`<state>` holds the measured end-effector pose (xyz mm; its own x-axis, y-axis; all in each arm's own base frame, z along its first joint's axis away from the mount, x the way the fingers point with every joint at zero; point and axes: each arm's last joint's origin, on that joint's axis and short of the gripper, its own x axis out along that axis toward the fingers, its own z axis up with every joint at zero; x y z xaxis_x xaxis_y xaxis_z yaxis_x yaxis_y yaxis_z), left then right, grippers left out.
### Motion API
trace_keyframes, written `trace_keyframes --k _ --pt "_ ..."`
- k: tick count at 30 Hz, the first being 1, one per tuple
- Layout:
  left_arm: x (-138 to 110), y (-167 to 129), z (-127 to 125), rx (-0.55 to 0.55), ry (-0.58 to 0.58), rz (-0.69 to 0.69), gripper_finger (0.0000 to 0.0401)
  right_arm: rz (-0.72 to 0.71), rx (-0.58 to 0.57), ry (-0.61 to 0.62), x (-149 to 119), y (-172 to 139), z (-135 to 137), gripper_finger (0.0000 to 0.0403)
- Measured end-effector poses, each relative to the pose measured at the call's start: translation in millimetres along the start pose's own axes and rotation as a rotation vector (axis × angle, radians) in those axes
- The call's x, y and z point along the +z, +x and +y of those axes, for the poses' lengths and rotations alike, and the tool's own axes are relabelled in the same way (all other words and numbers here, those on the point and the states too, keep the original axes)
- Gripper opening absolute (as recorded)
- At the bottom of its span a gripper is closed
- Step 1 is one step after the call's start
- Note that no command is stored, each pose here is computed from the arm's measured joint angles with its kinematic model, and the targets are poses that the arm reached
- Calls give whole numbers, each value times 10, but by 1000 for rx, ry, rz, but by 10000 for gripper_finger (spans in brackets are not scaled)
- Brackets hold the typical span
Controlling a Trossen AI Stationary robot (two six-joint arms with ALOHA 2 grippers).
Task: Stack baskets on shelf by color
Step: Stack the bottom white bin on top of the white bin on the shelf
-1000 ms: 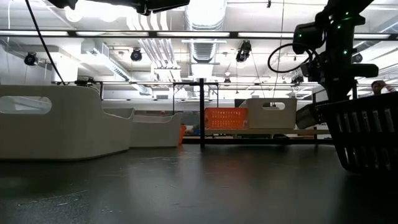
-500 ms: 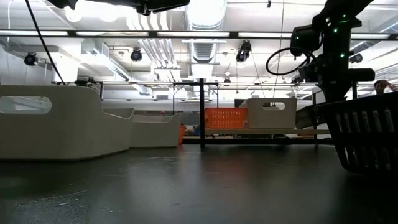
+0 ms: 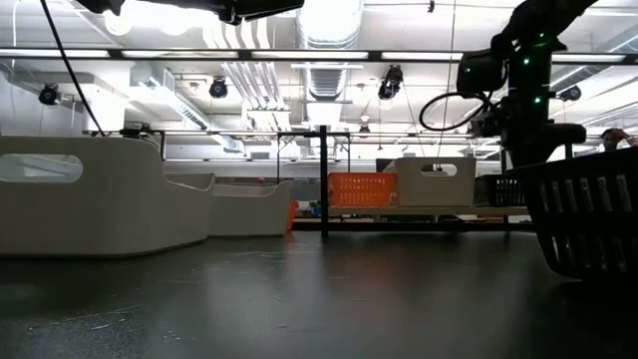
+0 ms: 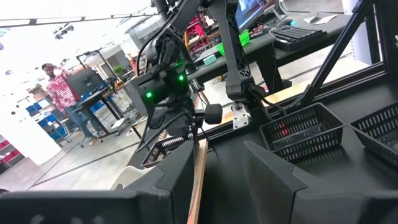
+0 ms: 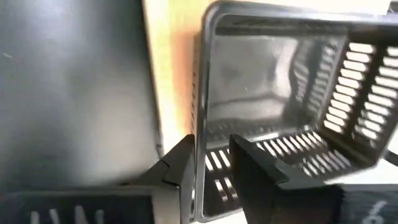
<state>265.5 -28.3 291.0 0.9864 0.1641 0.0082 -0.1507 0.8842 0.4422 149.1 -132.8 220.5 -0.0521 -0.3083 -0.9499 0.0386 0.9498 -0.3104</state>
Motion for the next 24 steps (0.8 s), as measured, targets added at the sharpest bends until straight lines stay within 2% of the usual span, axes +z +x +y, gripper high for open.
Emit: trace_keyframes --k 9,13,19,21,24 --pt "0 0 0 0 0 0 121 17 -28 43 -31 -39 0 104" --pt "0 0 0 0 0 0 121 24 -11 136 -38 -166 -5 97" --pt "1 0 1 1 0 -1 121 -95 199 370 14 -405 84 77" --pt "6 0 3 3 -2 -6 121 -150 261 397 30 -478 159 68" --pt "13 -1 7 6 -12 -12 121 -219 267 406 48 -579 304 56"
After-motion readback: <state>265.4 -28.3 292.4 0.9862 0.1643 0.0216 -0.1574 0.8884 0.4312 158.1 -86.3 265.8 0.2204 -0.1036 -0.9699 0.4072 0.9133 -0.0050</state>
